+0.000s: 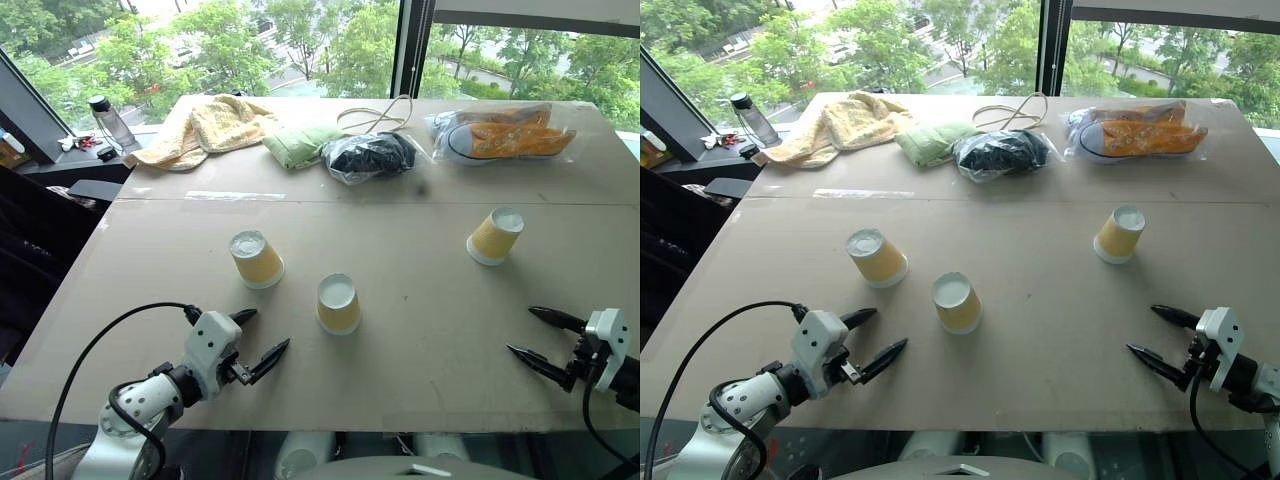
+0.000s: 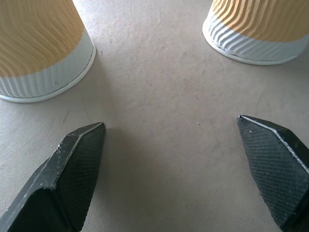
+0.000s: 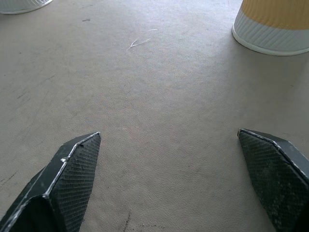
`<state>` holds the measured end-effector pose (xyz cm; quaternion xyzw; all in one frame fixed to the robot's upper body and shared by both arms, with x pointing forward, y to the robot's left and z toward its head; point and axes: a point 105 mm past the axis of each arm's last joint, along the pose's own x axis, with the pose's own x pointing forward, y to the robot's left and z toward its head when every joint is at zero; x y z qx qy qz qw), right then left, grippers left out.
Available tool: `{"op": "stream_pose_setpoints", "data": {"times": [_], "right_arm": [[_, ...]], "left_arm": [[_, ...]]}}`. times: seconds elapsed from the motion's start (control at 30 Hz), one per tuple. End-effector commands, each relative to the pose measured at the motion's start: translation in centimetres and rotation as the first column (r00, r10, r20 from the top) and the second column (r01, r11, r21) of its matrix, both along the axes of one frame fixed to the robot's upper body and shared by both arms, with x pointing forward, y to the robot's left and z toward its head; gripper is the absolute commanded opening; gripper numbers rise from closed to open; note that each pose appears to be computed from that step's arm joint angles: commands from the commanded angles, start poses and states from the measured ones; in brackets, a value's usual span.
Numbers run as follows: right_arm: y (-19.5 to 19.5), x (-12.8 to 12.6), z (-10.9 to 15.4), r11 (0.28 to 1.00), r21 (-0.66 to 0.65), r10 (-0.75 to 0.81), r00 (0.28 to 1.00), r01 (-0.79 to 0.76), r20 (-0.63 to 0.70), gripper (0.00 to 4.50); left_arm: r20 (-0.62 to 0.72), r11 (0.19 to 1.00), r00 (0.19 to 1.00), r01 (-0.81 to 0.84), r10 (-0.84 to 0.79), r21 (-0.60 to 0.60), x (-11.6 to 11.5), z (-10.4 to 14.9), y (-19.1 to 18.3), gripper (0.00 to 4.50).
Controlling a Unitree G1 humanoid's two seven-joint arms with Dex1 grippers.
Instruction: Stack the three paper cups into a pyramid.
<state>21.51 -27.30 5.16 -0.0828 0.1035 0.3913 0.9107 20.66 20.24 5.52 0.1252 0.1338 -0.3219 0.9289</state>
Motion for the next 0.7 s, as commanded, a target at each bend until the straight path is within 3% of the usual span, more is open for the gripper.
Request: {"op": "stream_pose_setpoints", "data": {"times": [0.03, 0.47, 0.7], "right_arm": [[-0.6, -0.1, 0.3, 1.0, 0.004, -0.021, 1.0, 0.021, 0.017, 4.49], [-1.9, 0.3, 1.5, 1.0, -0.025, -0.004, 1.0, 0.004, 0.025, 4.49], [-0.7, 0.8, 2.1, 0.999, -0.02, 0.05, 0.998, -0.049, 0.037, 4.49]], "left_arm": [[0.042, 1.0, 0.999, 0.016, -0.016, -0.011, 0.1, 1.0, 0.1, 4.5], [0.086, 0.995, 0.995, 0.063, -0.057, -0.071, 0.1, 2.1, -0.8, 4.5], [0.111, 0.993, 0.993, 0.042, -0.031, -0.106, -0.2, 1.8, -0.9, 4.5]]}}
